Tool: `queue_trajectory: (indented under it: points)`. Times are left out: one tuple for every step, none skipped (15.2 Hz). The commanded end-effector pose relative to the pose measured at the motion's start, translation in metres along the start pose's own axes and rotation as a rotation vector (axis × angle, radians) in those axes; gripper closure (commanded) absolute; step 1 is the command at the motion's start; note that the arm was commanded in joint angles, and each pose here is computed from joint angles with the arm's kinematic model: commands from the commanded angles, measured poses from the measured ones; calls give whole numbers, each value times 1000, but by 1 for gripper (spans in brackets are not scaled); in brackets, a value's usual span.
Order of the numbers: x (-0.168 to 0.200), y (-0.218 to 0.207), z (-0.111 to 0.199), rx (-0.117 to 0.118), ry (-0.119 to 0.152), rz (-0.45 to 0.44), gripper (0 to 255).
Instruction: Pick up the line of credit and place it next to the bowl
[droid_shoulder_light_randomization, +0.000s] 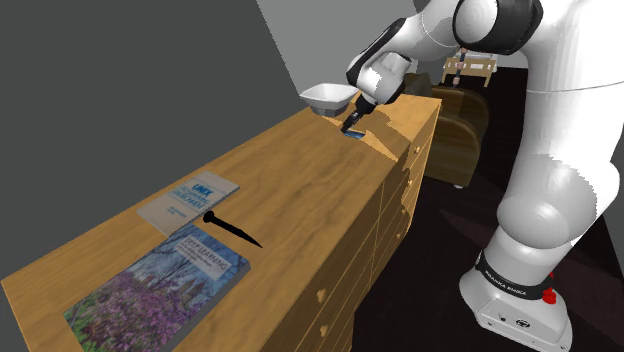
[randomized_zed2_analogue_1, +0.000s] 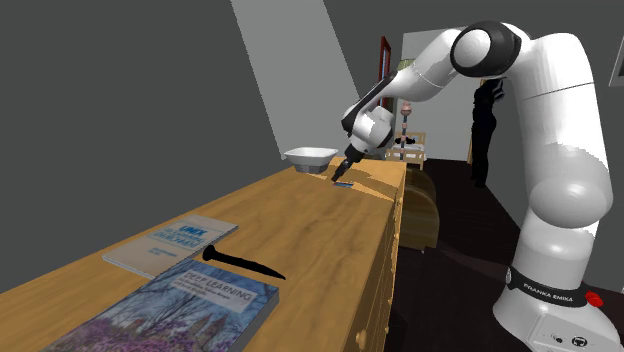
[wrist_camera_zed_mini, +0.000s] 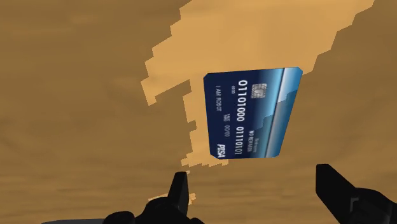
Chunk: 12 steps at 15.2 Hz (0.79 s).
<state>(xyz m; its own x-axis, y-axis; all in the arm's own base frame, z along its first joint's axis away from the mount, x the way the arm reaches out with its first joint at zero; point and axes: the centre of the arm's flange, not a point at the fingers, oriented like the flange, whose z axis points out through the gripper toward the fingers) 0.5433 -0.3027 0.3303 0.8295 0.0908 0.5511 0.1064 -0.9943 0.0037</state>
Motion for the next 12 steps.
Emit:
queue_trajectory:
  points:
    - [0, 0, 0, 0, 0, 0, 0]
    - [0, 0, -13, 0, 0, 0, 0]
    - [0, 0, -26, 0, 0, 0, 0]
    - [0, 0, -40, 0, 0, 0, 0]
    - [0, 0, -50, 0, 0, 0, 0]
    - [0, 0, -50, 0, 0, 0, 0]
    - [0, 0, -50, 0, 0, 0, 0]
    - [0, 0, -50, 0, 0, 0, 0]
    - [0, 0, -50, 0, 0, 0, 0]
    - [0, 0, -50, 0, 0, 0, 0]
    - [0, 0, -50, 0, 0, 0, 0]
    - [0, 0, -50, 0, 0, 0, 0]
